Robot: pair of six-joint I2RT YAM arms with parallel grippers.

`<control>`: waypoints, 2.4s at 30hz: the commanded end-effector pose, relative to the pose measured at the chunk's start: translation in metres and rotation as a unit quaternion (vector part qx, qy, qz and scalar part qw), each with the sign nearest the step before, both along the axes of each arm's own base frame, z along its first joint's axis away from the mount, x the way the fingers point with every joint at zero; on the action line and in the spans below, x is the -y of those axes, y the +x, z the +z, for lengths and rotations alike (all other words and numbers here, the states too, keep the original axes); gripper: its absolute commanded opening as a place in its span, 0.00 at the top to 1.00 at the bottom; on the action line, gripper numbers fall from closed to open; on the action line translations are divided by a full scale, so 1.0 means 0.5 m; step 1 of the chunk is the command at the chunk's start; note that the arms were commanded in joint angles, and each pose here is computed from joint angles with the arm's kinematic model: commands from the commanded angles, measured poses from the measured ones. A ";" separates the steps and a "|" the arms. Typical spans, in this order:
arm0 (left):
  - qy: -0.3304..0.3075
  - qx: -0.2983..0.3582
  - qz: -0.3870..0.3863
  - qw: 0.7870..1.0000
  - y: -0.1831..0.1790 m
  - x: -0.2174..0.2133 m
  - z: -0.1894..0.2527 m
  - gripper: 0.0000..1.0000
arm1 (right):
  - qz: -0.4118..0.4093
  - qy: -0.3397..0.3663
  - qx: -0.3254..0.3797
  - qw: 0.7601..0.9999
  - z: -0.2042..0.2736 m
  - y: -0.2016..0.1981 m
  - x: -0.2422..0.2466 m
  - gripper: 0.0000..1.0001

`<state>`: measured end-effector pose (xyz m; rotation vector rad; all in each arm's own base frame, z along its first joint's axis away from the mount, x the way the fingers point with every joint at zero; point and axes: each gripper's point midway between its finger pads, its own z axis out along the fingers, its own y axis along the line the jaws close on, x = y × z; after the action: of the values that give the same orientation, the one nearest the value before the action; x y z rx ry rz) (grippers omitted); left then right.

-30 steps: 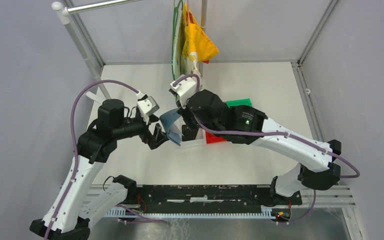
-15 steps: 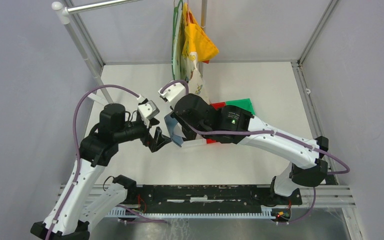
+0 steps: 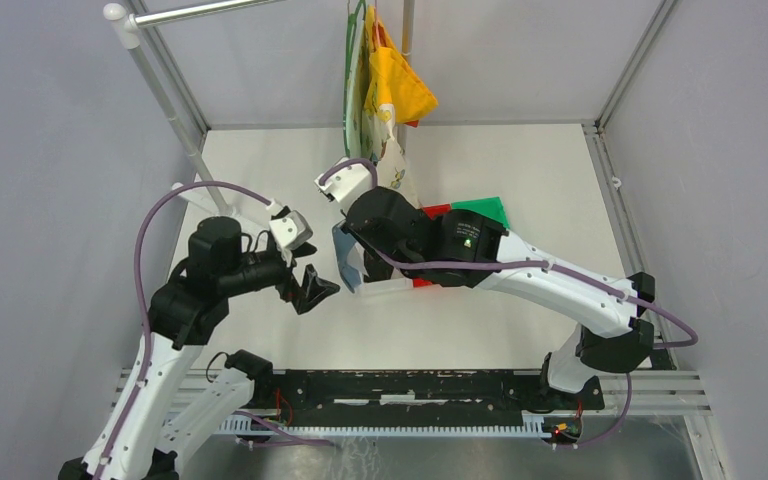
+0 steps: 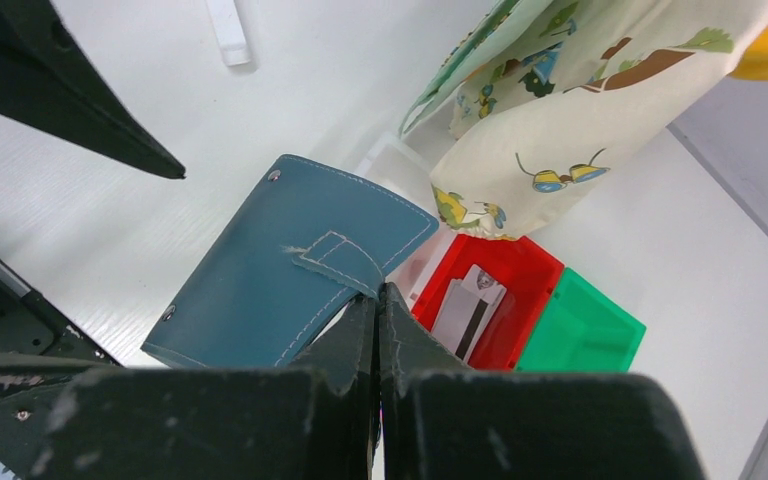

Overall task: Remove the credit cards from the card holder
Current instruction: Open the card holder.

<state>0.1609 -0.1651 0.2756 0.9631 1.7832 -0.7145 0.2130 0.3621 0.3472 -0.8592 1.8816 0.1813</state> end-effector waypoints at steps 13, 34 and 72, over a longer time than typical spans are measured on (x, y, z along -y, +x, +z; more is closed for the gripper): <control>-0.079 0.055 0.047 0.994 0.022 0.004 0.063 0.02 | -0.009 0.000 0.013 1.000 -0.004 0.011 -0.099 1.00; -0.008 0.115 0.170 0.979 0.088 -0.081 0.031 0.80 | 0.028 0.055 -0.028 0.998 -0.009 -0.023 -0.123 1.00; -0.260 -0.105 -0.205 0.938 -0.079 0.135 0.361 0.98 | 0.284 0.341 0.044 0.895 0.106 -0.158 0.086 0.06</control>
<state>0.1490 -0.2369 0.4111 0.8486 1.5962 -1.4519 0.1463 0.3160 0.3669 -0.8432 1.4032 0.9647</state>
